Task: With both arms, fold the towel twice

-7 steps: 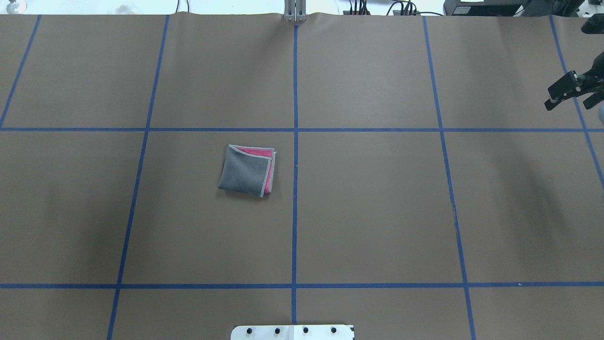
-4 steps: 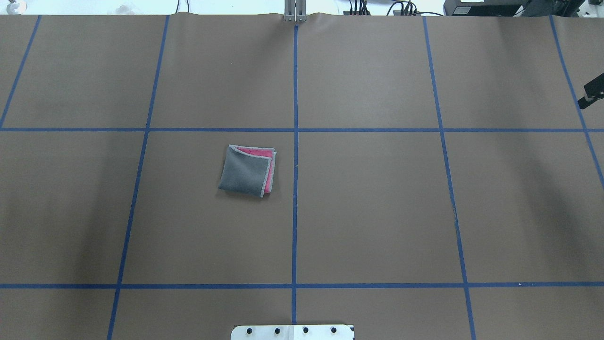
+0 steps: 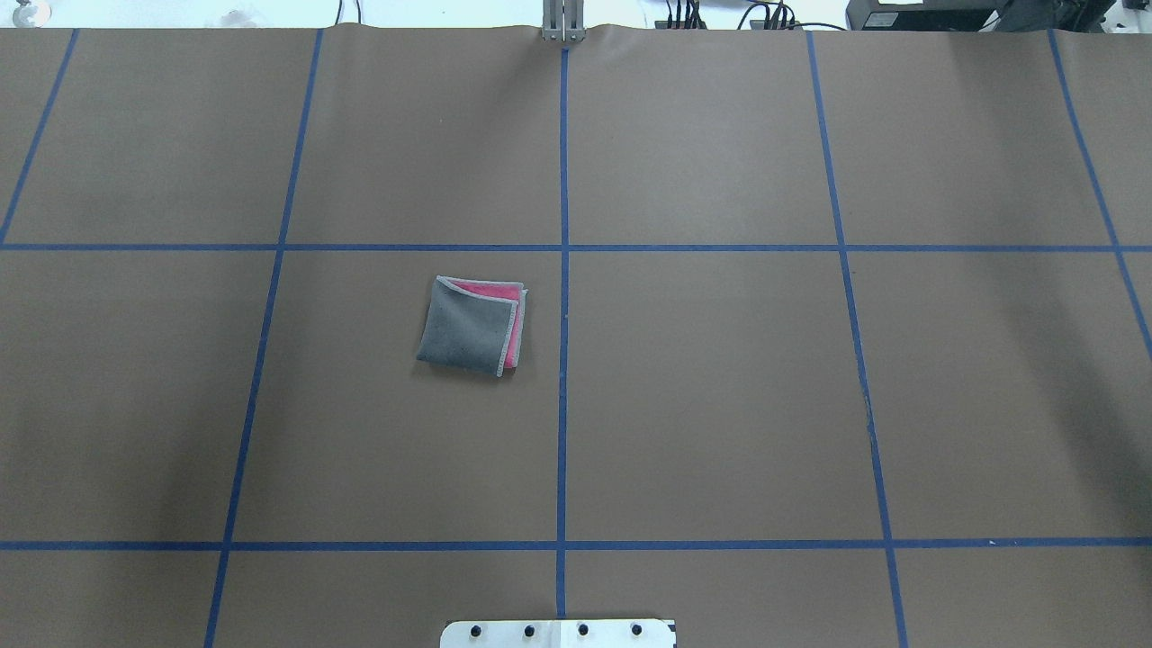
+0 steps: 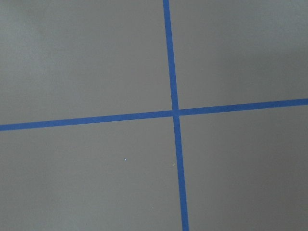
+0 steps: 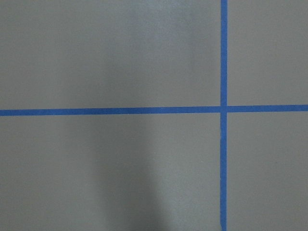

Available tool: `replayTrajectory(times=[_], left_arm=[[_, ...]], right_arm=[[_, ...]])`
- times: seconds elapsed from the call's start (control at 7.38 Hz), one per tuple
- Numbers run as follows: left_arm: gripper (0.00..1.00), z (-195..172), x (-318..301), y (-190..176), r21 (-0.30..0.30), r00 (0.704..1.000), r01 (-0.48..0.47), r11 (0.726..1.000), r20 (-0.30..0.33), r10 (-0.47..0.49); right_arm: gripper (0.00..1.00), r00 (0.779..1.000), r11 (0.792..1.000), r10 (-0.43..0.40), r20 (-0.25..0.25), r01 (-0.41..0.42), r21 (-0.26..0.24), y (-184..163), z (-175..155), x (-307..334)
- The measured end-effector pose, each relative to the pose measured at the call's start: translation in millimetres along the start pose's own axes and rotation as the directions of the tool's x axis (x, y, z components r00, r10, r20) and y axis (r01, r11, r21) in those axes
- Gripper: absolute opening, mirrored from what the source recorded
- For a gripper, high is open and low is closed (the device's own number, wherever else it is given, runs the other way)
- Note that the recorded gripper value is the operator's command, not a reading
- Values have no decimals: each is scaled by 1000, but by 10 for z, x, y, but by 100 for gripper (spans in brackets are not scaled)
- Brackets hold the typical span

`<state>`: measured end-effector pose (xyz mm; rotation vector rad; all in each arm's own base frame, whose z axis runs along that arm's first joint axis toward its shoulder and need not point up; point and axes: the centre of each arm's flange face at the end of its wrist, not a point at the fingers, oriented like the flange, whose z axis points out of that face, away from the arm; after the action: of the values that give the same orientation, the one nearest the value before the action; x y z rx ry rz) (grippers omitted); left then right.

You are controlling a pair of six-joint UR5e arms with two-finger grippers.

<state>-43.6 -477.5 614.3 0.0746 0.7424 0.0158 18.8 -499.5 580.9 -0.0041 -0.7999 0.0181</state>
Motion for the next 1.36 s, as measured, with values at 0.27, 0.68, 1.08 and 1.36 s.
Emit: replayTrajectory(times=[0.27, 0.68, 1.08, 1.36], left_arm=[[100, 8, -1, 77, -30, 1000, 19, 999, 3, -19], [100, 29, -12, 89, -39, 1000, 25, 999, 3, -25], [100, 19, 2, 62, -37, 1000, 24, 999, 2, -24], [100, 3, 19, 31, -34, 1000, 21, 999, 2, -21]], right_arm=[[100, 1000, 1000, -18, -7, 18, -1, 150, -1, 246], [100, 999, 1000, -30, -17, 30, -1, 363, -16, 660], [100, 999, 999, -48, -17, 48, -2, 504, -8, 850], [100, 998, 998, -57, -13, 56, -2, 524, -10, 872]])
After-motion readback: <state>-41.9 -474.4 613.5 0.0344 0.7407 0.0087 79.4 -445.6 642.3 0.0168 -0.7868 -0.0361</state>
